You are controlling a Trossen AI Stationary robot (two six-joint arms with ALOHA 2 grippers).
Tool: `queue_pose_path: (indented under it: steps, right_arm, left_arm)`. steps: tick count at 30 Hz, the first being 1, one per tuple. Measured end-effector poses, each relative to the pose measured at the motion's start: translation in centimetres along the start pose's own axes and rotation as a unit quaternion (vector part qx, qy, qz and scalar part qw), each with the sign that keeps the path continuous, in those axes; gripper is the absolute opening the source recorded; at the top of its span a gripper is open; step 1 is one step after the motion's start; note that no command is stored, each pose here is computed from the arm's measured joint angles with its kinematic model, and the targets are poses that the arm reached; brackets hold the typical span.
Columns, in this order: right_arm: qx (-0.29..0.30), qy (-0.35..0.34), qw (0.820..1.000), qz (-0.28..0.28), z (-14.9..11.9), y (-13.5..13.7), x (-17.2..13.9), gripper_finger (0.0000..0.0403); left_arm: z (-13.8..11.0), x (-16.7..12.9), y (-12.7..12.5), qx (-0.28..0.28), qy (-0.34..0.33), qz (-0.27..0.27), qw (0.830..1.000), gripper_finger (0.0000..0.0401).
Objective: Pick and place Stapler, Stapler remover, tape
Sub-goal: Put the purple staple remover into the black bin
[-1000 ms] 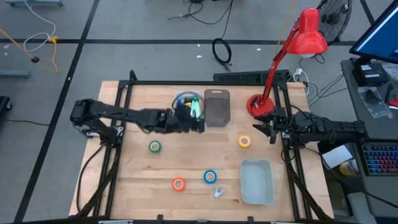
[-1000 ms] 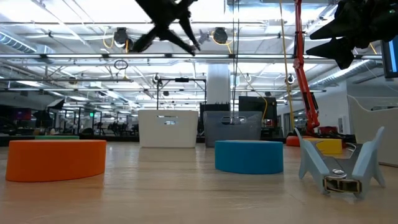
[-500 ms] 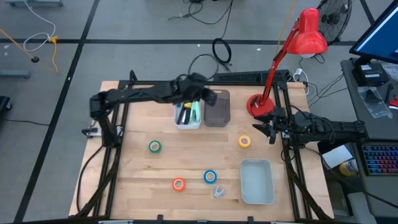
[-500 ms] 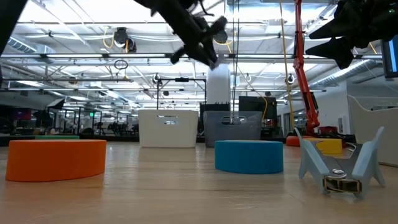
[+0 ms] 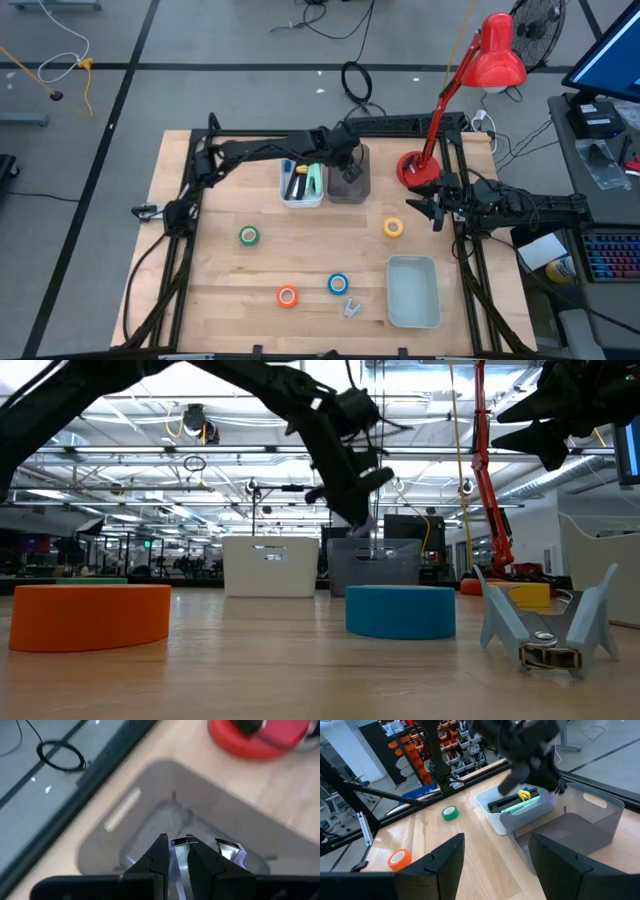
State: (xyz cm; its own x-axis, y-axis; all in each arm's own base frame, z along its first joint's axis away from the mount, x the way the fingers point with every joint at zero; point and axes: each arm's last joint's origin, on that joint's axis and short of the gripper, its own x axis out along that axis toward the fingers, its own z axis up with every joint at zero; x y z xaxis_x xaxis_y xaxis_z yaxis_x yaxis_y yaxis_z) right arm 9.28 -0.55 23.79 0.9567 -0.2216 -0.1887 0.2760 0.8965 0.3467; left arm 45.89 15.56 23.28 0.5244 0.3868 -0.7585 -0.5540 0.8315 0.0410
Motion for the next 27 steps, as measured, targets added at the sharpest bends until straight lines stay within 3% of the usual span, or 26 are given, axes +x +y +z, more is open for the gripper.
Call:
queue_pose_path:
  steps: [5, 13, 23, 27]
  right_arm:
    - [0.000, 0.000, 1.000, 0.000, 0.0, 0.0, 0.0, 0.0212]
    - [0.000, -0.001, 1.000, -0.001, 0.0, 0.0, 0.0, 0.0212]
    - [0.001, -0.004, 1.000, 0.001, 0.1, 0.0, 0.0, 0.0212]
    - [0.001, -0.004, 1.000, 0.001, 0.1, 0.0, 0.0, 0.0212]
  left_arm:
    - [-1.5, 1.9, -1.0, 0.016, 0.039, 0.005, 0.999, 0.0043]
    - [-2.8, 3.3, -3.1, 0.061, 0.047, 0.015, 0.997, 0.0043]
    - [-3.3, 4.4, -3.2, 0.058, 0.049, 0.011, 0.997, 0.0043]
    - [-3.2, 4.4, -3.2, 0.057, 0.043, 0.020, 0.997, 0.0075]
